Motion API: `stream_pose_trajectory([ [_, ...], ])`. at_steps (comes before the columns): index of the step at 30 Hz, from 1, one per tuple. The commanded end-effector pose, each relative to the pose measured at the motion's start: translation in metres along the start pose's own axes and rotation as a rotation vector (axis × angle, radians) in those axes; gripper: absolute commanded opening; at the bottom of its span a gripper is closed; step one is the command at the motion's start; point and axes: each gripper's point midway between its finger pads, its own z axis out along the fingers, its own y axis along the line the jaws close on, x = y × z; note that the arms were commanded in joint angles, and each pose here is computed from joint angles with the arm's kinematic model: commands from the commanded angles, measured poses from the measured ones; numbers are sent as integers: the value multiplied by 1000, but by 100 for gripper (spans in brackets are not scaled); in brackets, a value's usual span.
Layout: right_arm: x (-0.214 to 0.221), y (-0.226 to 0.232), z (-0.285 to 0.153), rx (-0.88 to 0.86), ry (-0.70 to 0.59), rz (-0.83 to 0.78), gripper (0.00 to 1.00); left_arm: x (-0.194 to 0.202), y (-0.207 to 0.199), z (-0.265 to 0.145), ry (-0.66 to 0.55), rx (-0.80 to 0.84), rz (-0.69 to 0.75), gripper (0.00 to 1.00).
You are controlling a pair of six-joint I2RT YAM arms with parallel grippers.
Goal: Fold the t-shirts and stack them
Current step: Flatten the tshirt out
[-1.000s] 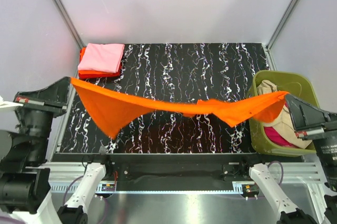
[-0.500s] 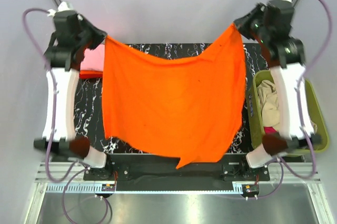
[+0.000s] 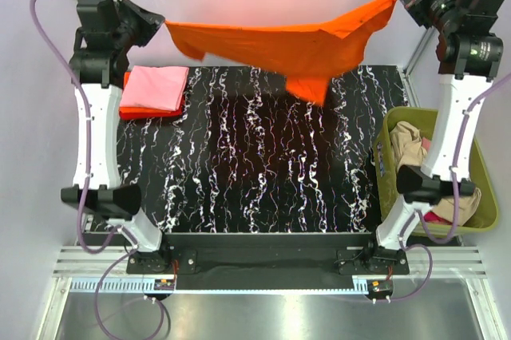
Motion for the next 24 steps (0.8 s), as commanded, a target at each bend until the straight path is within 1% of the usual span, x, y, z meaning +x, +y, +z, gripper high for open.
stream_pose_trajectory([
  [1, 9, 33, -52, -94, 43, -15, 0, -1, -8, -46, -39, 69, 35, 0],
  [2, 38, 5, -45, -26, 122, 9, 0, 5, 0, -51, -39, 53, 45, 0],
  [3, 39, 12, -72, -39, 109, -4, 0, 6, -1, -76, -62, 64, 57, 0],
  [4, 51, 6, -79, -36, 135, 1, 0, 37, 36, -67, 1, -13, 50, 0],
  [5, 84, -24, -76, 26, 206, 24, 0, 44, 47, -71, -10, -28, 50, 0],
  [6, 87, -18, -103, 9, 189, 27, 0, 49, 51, -91, -29, -22, 53, 0],
  [7, 101, -22, -112, -7, 214, 38, 0, 83, 88, -87, 38, -96, 48, 0],
  [8, 139, -51, -114, 49, 297, 74, 0, 95, 103, -92, 50, -124, 46, 0],
  [9, 146, -49, -137, 33, 293, 81, 0, 123, 129, -102, 96, -164, 44, 0],
  [10, 164, -57, -146, 39, 332, 102, 0, 138, 143, -108, 122, -185, 40, 0],
  [11, 204, -88, -152, 102, 416, 139, 0, 155, 154, -115, 158, -196, 29, 0],
  [12, 215, -90, -169, 93, 425, 154, 0, 166, 162, -127, 166, -196, 21, 0],
  [13, 250, -113, -182, 134, 495, 182, 0, 194, 185, -138, 219, -235, -9, 0],
  [14, 269, -128, -190, 174, 536, 199, 0, 223, 213, -143, 274, -296, -43, 0],
  [15, 297, -150, -201, 224, 588, 223, 0, 235, 225, -148, 288, -321, -54, 0],
  [16, 309, -159, -206, 242, 614, 232, 0, 252, 245, -156, 310, -368, -64, 0],
  [17, 321, -167, -211, 264, 640, 243, 0, 259, 261, -163, 309, -436, -74, 0],
  [18, 337, -180, -217, 299, 674, 254, 0, 265, 270, -166, 310, -465, -78, 0],
  [20, 345, -190, -222, 334, 678, 260, 0, 280, 289, -173, 328, -514, -86, 0],
  [21, 350, -195, -225, 352, 683, 264, 0, 279, 304, -178, 300, -588, -86, 0],
  [24, 349, -202, -227, 388, 661, 260, 0, 282, 327, -188, 275, -710, -94, 0],
])
